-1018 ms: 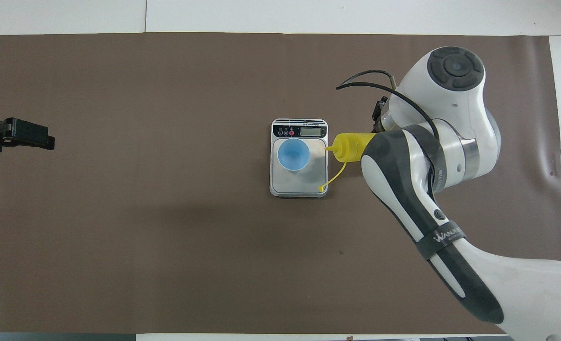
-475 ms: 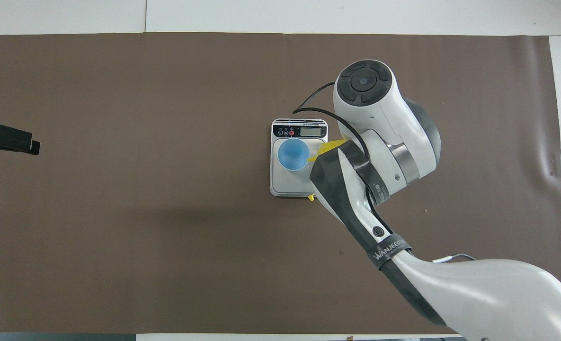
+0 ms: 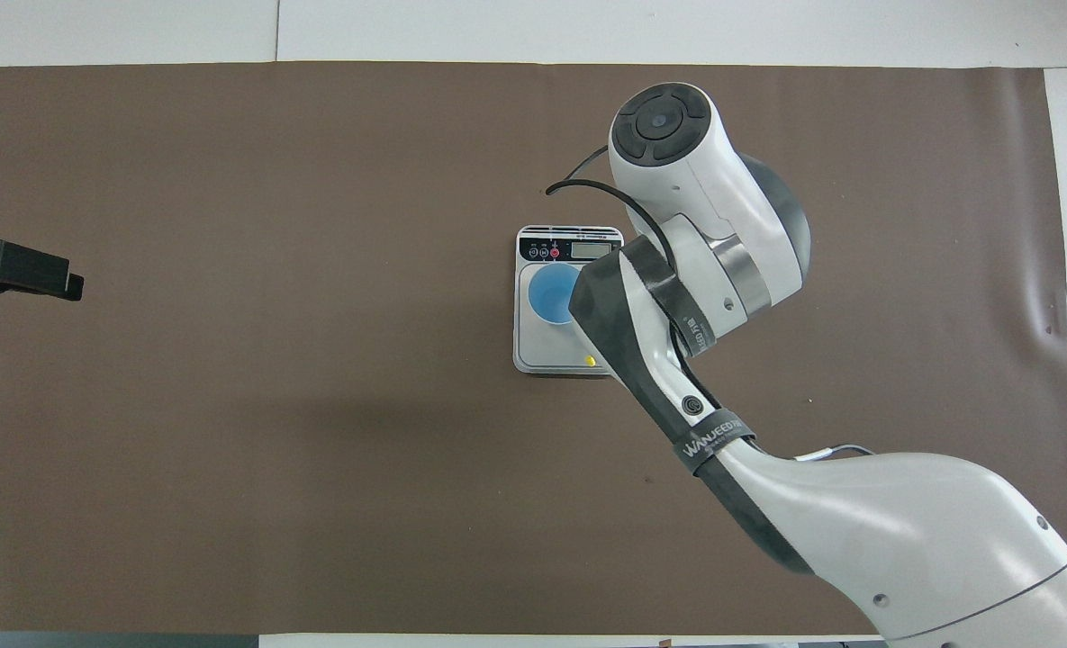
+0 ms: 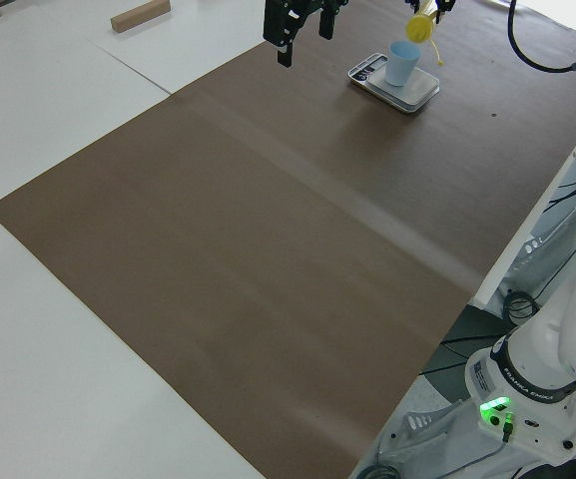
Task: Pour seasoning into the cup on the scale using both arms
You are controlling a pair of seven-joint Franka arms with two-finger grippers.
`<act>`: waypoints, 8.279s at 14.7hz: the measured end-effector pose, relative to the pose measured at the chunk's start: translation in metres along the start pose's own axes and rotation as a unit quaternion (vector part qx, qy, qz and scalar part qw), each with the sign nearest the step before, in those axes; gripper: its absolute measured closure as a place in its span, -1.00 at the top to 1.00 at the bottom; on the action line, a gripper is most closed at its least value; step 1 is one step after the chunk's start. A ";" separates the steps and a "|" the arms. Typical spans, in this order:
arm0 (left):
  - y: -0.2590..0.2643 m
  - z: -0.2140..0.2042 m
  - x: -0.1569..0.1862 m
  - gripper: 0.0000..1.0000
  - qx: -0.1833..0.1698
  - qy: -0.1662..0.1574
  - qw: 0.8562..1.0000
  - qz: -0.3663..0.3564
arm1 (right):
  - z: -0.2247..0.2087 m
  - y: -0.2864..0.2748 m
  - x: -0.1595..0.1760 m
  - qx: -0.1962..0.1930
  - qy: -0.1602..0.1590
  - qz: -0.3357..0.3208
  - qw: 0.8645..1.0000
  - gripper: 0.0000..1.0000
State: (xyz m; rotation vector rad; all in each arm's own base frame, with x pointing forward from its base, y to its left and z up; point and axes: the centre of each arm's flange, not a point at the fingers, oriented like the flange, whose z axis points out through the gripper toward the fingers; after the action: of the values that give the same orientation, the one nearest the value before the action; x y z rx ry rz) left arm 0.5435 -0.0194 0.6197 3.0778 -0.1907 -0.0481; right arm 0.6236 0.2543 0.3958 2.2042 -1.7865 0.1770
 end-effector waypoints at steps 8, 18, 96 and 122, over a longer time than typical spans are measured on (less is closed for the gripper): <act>-0.001 -0.002 -0.002 1.00 0.023 -0.003 1.000 0.003 | -0.008 -0.003 -0.013 0.008 0.060 -0.015 0.998 0.11; -0.001 -0.002 -0.002 1.00 0.023 -0.003 1.000 0.003 | -0.021 -0.002 -0.025 0.028 0.097 -0.031 0.994 0.11; -0.006 -0.003 -0.003 1.00 0.023 -0.002 1.000 -0.001 | -0.004 0.138 0.457 0.149 -0.456 -0.079 0.874 1.00; -0.006 -0.003 -0.003 1.00 0.023 -0.002 1.000 -0.001 | -0.144 0.181 0.348 0.138 -0.219 -0.365 0.894 1.00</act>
State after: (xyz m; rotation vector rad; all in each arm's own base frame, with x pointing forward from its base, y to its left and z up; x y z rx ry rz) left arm 0.5414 -0.0132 0.6222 3.1235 -0.1907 -0.0520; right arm 0.5373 -0.0598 0.6573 3.1494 -0.9979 -0.2697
